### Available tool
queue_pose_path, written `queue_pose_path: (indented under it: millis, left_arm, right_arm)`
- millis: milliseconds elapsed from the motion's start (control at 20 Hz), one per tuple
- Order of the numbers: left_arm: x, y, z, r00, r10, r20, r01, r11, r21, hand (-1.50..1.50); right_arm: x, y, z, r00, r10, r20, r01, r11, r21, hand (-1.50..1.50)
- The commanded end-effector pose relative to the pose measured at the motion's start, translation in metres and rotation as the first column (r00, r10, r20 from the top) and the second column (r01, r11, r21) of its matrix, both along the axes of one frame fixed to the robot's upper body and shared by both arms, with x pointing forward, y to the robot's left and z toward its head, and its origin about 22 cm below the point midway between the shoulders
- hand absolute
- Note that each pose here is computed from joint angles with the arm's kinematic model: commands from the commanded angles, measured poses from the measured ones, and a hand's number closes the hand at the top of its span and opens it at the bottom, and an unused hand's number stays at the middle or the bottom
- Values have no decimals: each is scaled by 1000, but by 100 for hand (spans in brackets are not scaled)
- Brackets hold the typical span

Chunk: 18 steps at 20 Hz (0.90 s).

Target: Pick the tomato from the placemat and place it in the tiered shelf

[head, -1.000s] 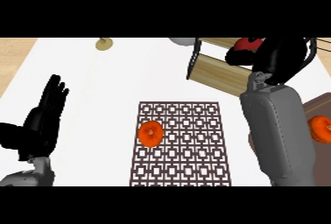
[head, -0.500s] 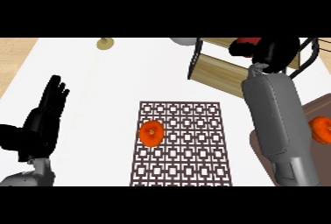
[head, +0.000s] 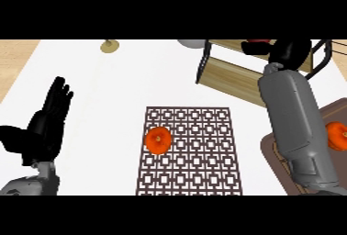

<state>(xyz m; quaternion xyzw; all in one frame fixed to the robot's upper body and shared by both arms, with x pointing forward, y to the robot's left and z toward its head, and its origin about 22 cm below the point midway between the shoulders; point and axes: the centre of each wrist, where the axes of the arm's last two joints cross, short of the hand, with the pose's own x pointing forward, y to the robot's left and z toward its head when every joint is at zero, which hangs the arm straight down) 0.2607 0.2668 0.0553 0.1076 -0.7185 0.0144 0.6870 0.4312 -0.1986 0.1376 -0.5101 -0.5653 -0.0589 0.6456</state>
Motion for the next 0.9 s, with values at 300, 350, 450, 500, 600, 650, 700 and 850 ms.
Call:
queue_pose_path:
  millis: [300, 350, 450, 500, 600, 650, 700, 850]
  left_arm:
    - [6, 15, 17, 1000, 0, -2, 0, 1000, 1, 0]
    - [-16, 0, -5, 1000, 3, -13, -3, 1000, -12, 0]
    - [-8, -2, -3, 1000, 2, -16, -2, 1000, -12, 0]
    - [-7, 6, -3, 1000, 27, 0, -27, 1000, 5, 0]
    - [-9, 13, 3, 1000, 19, -14, -19, 1000, -4, 0]
    - [-7, 11, 9, 1000, 19, -12, -19, 1000, 0, 0]
    - [-15, 5, -6, 999, 32, -20, -32, 999, 0, 0]
    - [-10, -5, -8, 999, 42, -25, -42, 999, 4, 0]
  right_arm:
    - [1, -12, 28, 977, 42, 210, -54, 997, 52, -150]
    - [-2, -15, 23, 974, 30, 224, -41, 998, 48, -150]
    - [-11, -28, 38, 967, -3, 256, -16, 997, 75, -150]
    - [-20, -31, 48, 966, -9, 257, -6, 998, 59, -150]
    - [-33, -26, 50, 957, -84, 277, 56, 993, 108, -150]
    - [-37, -29, 56, 954, -117, 277, 83, 988, 130, -150]
    - [-44, -29, 62, 944, -156, 291, 117, 982, 146, -150]
    - [-74, -71, 75, 948, -185, 258, 145, 975, 168, -150]
